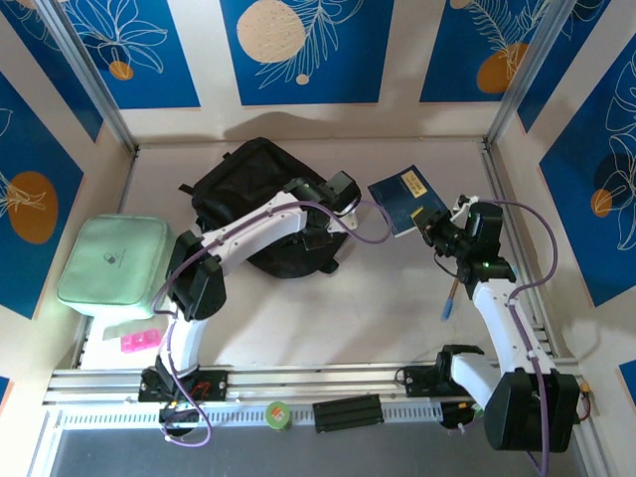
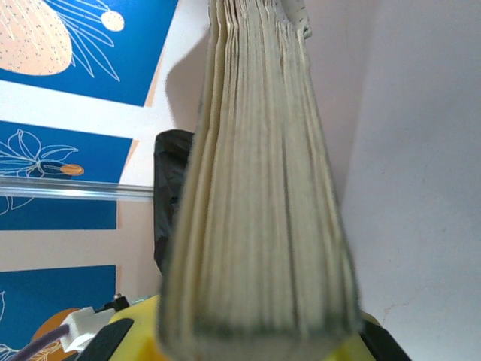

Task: Pack the student bag
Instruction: Open the student bag at the top-center of the table, then place the book in the student bag.

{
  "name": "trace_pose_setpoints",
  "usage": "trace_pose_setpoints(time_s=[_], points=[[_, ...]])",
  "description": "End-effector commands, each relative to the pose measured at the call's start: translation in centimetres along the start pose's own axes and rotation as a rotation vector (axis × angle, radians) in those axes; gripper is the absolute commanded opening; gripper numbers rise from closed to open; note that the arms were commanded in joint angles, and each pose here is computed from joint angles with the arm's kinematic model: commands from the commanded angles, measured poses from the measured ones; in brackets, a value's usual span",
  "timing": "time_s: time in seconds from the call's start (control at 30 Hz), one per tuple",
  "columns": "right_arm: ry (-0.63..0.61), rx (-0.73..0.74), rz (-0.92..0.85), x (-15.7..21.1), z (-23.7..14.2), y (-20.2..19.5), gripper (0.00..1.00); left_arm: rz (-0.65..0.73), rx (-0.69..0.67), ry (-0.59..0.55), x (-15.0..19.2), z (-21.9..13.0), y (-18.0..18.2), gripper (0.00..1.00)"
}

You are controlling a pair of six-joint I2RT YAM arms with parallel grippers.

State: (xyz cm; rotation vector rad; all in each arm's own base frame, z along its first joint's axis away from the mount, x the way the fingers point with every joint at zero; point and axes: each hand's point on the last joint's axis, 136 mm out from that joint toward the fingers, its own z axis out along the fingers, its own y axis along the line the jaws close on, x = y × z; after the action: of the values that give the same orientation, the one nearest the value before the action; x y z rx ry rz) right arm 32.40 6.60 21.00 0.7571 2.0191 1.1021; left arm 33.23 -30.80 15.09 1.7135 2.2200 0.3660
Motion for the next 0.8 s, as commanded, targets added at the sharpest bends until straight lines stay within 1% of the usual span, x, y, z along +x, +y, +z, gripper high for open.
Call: trace_pose_setpoints(time_s=[0.0, 0.03, 0.1, 0.27, 0.4, 0.5, 0.6, 0.67, 0.77], points=[[-0.01, -0.035, -0.031, -0.3, -0.9, 0.8, 0.07, 0.008, 0.022, -0.022, -0.1, -1.7, -0.2, 0.13], [-0.014, -0.032, -0.027, -0.5, -1.0, 0.7, 0.07, 0.003, 0.025, -0.025, 0.0, -1.9, -0.2, 0.1], [-0.019, -0.03, -0.022, -0.6, -1.3, 0.5, 0.07, -0.005, 0.02, -0.028, 0.1, -2.3, -0.1, 0.0], [-0.021, -0.025, -0.012, -0.7, -1.6, 0.1, 0.07, -0.036, -0.016, -0.038, 0.3, -3.0, 0.7, 0.0], [-0.001, -0.023, -0.011, -0.3, -1.7, -0.1, 0.06, -0.08, -0.074, -0.086, 0.1, -4.4, 2.1, 0.0], [0.034, -0.026, -0.014, 0.3, -1.7, -0.2, 0.07, -0.158, -0.203, -0.151, -0.2, -6.3, 4.7, 0.0], [0.087, -0.051, -0.031, 1.2, -1.9, 0.1, 0.07, -0.27, -0.342, -0.237, -0.1, -8.3, 7.6, 0.0], [0.139, -0.084, -0.041, 2.1, -1.9, 0.7, 0.07, -0.358, -0.399, -0.305, -0.2, -9.4, 8.7, 0.0], [0.235, -0.13, -0.029, 3.8, -1.6, 1.5, 0.07, -0.465, -0.408, -0.411, -0.3, -10.5, 8.9, 0.0]])
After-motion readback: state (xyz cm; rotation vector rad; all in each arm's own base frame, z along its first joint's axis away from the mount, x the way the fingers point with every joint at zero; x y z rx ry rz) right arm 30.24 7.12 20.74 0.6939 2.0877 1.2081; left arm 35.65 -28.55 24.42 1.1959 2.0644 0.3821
